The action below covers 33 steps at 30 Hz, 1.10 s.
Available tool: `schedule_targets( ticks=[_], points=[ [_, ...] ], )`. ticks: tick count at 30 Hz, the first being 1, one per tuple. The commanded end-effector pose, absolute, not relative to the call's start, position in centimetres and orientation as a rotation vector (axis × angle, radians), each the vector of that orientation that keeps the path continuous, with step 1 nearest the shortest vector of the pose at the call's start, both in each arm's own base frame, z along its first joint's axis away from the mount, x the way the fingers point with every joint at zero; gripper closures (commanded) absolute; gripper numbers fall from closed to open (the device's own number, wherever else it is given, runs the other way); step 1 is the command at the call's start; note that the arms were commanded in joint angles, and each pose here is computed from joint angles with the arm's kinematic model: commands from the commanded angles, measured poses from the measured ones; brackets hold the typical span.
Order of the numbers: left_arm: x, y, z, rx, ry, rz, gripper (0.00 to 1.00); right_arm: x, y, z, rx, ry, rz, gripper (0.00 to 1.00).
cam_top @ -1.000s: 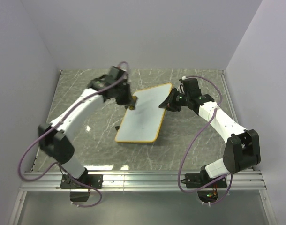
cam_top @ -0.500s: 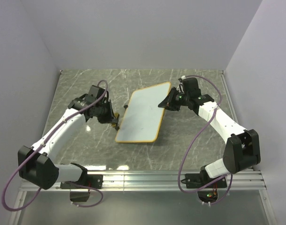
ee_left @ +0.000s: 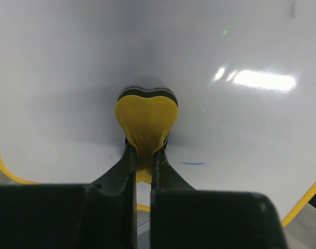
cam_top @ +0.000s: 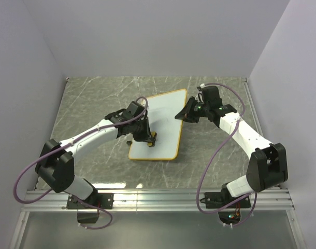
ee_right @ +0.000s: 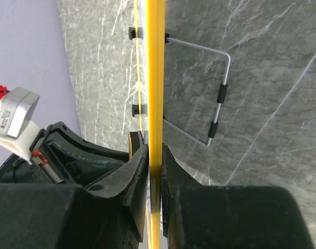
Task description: Erase the whiteboard
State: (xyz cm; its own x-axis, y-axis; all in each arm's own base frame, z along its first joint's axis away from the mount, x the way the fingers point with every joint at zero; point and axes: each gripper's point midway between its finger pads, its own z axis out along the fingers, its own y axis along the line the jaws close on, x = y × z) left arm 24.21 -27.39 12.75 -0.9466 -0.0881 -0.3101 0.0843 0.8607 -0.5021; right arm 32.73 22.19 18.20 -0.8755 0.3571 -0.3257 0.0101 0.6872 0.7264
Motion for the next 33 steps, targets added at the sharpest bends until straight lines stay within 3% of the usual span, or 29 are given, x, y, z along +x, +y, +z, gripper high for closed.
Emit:
schedule_targets(
  ticks=[1, 16, 33],
  points=[
    [25.2, -31.2, 15.9, 0.014, 2.59, -0.926, 1.0, 31.1, 22.7, 17.8, 0.177, 2.485, 1.04, 1.0],
    [22.9, -35.9, 23.2, 0.046, 2.511, -1.024, 1.0, 31.2, 22.8, 16.2, 0.214, 2.497, 1.047, 1.0],
    [21.7, -27.9, 10.7, -0.056, 2.732, -0.602, 1.0, 31.2, 22.5, 16.1, 0.225, 2.496, 1.05, 1.0]
  ],
)
